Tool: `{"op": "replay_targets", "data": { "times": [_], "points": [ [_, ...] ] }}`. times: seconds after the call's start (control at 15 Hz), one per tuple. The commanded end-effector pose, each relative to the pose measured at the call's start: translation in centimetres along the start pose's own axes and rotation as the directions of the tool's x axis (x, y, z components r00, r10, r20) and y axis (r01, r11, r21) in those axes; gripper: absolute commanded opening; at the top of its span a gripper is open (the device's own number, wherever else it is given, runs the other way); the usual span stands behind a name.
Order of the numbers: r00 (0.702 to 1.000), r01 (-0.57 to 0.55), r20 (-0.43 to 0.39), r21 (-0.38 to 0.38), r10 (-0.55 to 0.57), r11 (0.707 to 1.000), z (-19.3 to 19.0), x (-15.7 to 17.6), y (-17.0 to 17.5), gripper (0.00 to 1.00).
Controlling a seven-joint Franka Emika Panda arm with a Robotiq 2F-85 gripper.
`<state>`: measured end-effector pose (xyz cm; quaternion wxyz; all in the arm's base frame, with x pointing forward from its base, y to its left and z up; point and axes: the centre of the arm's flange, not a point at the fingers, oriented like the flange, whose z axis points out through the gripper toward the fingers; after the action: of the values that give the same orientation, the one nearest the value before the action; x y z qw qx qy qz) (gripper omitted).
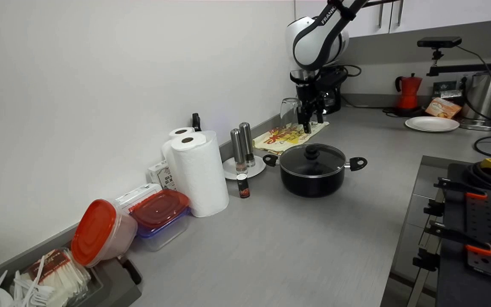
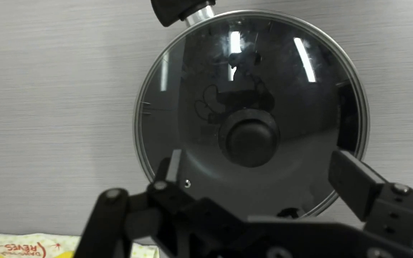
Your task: Remove the lid from the pot
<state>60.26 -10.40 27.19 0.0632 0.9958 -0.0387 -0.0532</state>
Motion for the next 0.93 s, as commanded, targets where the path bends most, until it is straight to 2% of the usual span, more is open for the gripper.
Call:
{"op": "replay_targets", "data": {
  "times": [0.0,0.47,0.87],
  "points": [
    [0.999,-0.034,-0.013,-0.055,0.033,0.998,1.6,1.3,-0.1,1.00],
    [0.996,-0.089,0.008,-0.098,0.090,0.991,5.3,1.6,-2.2,1.00],
    [0.987,-0.160,-0.017,-0.131,0.159,0.978,6.0,1.7,-1.6,1.00]
  ]
}}
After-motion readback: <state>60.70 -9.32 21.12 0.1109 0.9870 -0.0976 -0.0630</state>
